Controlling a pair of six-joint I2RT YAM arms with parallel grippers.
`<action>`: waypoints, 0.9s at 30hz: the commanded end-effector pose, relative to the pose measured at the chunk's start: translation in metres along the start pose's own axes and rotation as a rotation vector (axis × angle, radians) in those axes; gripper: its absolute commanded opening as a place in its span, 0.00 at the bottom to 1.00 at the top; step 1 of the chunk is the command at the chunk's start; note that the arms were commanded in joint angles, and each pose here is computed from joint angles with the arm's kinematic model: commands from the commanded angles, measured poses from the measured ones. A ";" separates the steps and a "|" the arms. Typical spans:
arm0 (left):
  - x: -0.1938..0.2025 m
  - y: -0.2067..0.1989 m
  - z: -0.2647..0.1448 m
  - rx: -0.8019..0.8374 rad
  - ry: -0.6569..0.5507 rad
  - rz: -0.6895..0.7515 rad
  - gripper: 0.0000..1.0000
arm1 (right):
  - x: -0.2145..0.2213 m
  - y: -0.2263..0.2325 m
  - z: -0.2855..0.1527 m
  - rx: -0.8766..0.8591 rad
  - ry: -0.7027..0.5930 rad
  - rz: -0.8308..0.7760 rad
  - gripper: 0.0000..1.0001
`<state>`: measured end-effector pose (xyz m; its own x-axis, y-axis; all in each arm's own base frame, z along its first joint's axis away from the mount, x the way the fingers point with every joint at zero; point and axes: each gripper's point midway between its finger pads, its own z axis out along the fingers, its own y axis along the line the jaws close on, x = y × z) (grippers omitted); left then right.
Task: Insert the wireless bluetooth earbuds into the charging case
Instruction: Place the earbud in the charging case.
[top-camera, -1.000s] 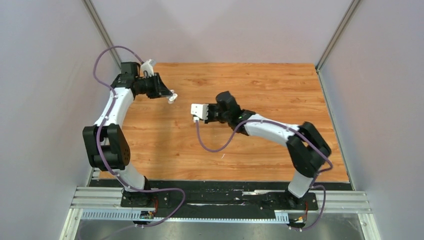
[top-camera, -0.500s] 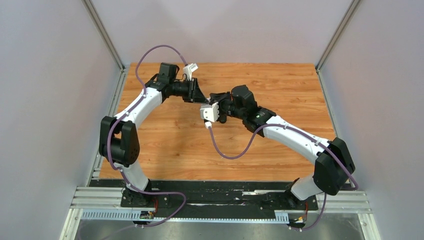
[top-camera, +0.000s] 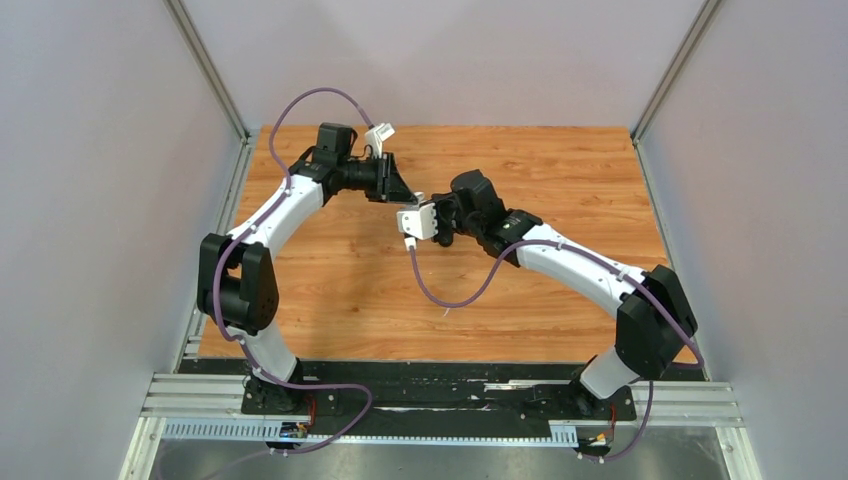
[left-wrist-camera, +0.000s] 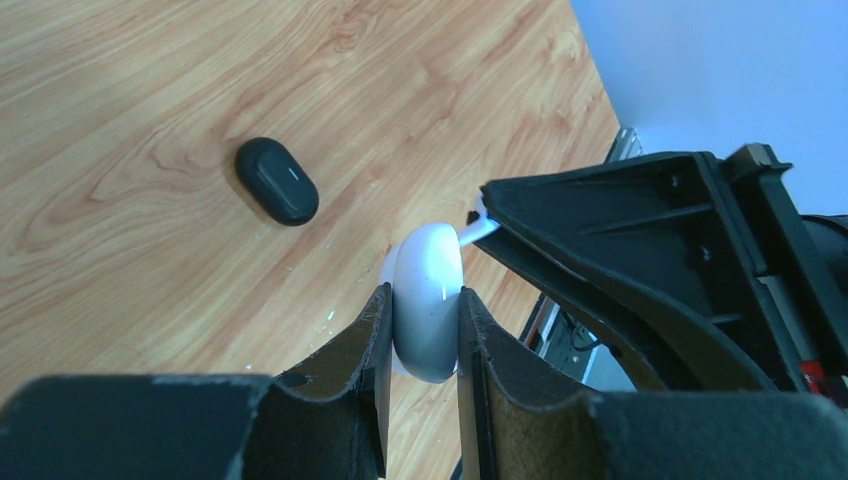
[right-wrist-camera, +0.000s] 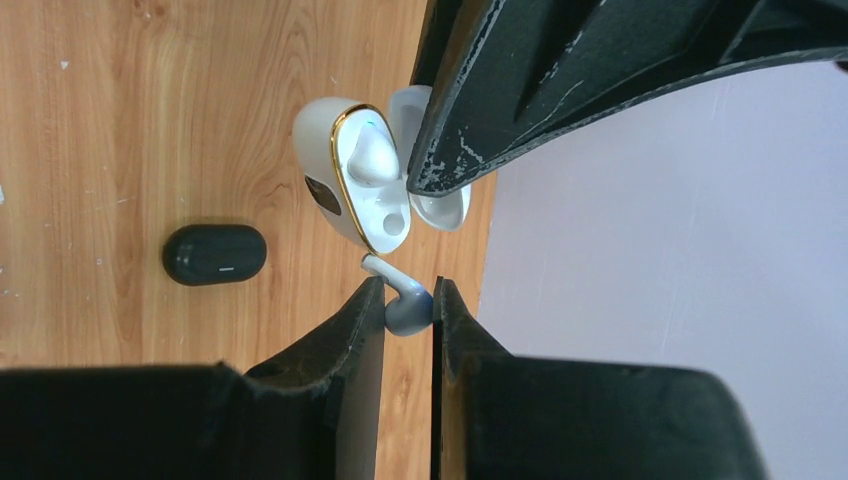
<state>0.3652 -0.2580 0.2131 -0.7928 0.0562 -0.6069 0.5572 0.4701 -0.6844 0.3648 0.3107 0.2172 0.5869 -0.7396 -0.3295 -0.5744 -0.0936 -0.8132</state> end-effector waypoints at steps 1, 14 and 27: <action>-0.015 -0.028 -0.009 0.041 -0.041 0.089 0.00 | 0.000 -0.025 -0.004 0.062 0.048 0.090 0.00; -0.017 -0.020 -0.005 -0.005 -0.033 0.070 0.00 | -0.008 -0.019 -0.010 -0.010 0.041 0.260 0.00; -0.016 -0.032 -0.005 0.069 -0.034 0.091 0.00 | -0.005 -0.024 0.007 -0.012 0.075 0.275 0.00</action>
<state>0.3629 -0.2617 0.2136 -0.7929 0.0666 -0.6056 0.5589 0.4755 -0.6794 0.3744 0.3145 0.2188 0.3751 -0.7929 -0.4803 -0.7268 0.0701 -0.6833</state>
